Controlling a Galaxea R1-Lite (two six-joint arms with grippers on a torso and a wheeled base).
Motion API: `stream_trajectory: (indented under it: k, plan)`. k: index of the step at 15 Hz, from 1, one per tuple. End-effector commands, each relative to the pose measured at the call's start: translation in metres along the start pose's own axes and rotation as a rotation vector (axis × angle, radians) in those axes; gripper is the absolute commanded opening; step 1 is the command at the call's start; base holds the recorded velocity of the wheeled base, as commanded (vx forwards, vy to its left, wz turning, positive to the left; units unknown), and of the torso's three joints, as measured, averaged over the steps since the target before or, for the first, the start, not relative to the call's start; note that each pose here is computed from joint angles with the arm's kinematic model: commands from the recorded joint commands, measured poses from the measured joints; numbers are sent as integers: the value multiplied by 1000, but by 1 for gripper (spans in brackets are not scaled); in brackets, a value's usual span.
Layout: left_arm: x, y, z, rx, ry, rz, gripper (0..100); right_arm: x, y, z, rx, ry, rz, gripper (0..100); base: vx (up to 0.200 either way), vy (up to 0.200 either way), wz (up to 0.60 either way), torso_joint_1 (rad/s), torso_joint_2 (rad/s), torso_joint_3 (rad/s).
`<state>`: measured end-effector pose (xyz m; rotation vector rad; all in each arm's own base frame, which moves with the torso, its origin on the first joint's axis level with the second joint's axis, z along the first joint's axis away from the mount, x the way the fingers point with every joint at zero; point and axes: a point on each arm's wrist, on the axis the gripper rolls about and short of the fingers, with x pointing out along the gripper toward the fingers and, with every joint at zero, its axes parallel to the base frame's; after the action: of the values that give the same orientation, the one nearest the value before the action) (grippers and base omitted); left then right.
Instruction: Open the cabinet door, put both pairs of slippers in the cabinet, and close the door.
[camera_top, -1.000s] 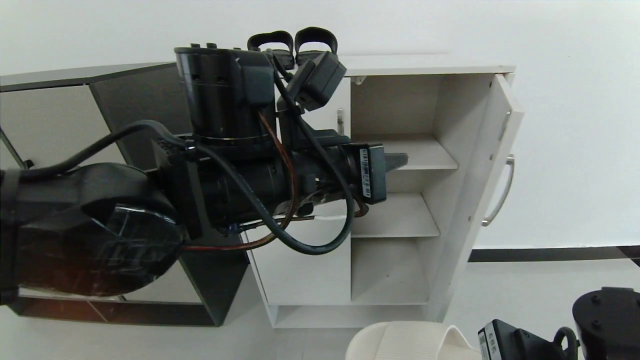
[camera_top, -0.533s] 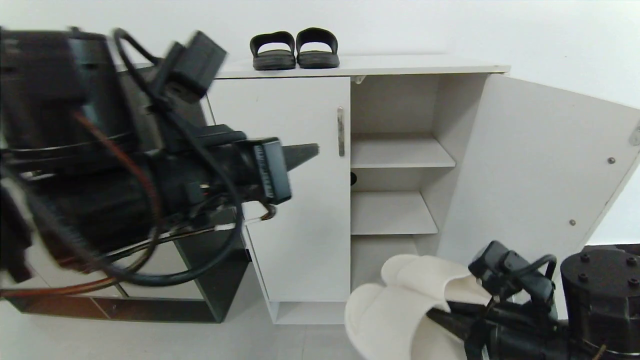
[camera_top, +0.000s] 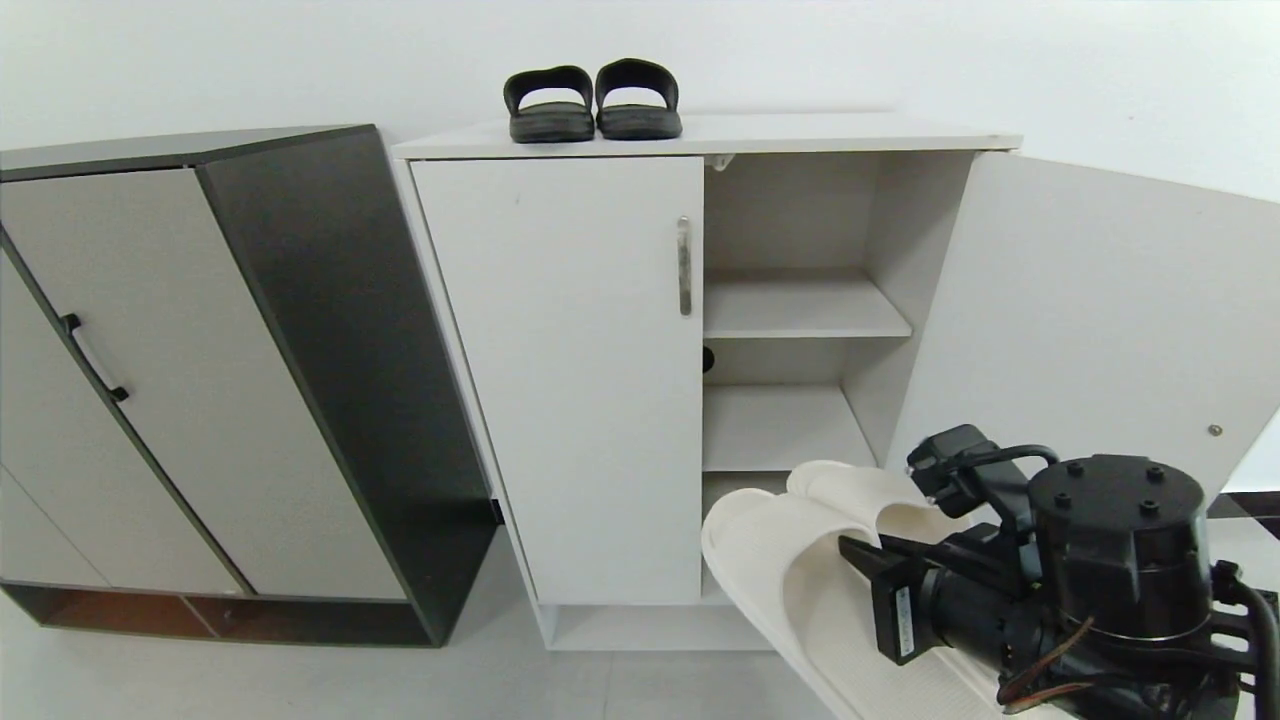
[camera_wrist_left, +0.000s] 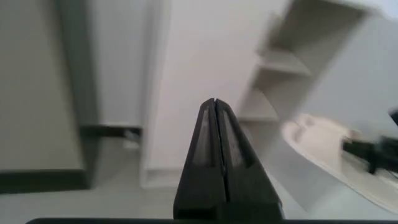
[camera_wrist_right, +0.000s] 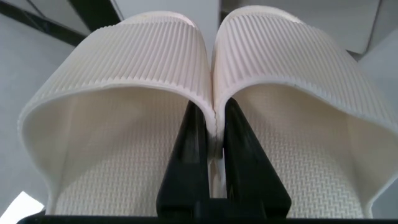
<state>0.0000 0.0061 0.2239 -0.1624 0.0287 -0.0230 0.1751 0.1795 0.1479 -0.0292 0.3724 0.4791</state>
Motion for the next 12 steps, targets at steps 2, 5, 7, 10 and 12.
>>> stream_trajectory:
  k: [2,5,7,10,12]
  plan:
    - [-39,15,-104,9,-59,308,0,7,1,-7,-14,34,-7,0,0,0,0,0,0,0]
    - [-32,18,-127,33,-35,203,0,9,2,-9,-17,40,-6,0,0,0,0,0,0,0]
    - [-21,20,-144,99,-40,146,0,12,4,-10,-17,35,2,0,0,0,0,0,0,0]
    - [-19,19,-144,159,-73,98,0,21,9,-14,-21,34,11,0,0,0,0,0,0,0]
    - [-19,17,-148,235,-25,3,0,26,13,-16,-19,15,17,0,0,0,0,0,0,0]
